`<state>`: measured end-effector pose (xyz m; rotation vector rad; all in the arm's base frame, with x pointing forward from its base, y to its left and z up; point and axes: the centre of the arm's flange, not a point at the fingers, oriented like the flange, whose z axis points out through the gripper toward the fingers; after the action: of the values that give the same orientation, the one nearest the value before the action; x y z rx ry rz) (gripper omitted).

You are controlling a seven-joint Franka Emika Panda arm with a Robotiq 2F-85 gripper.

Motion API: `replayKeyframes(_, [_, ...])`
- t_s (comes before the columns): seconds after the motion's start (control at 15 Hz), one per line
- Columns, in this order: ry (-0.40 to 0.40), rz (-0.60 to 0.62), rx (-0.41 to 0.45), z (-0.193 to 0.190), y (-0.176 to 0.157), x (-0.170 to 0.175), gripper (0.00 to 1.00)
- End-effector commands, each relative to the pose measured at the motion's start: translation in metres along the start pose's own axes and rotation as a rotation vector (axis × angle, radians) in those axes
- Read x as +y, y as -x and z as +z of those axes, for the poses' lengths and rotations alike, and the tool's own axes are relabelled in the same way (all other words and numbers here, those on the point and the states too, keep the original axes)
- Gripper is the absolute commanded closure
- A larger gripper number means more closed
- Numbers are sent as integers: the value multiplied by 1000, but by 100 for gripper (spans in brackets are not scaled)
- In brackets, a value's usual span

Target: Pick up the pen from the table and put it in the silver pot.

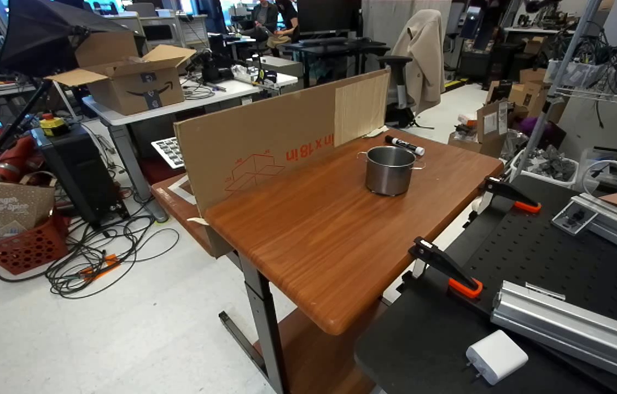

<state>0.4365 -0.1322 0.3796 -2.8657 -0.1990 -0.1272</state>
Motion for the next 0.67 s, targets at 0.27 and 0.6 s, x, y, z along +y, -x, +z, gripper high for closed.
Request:
replayKeyframes(0.27, [6,98,-60,40,-58,52,0])
replayKeyframes(0.6, [30,156,-112,74,-91,82,0])
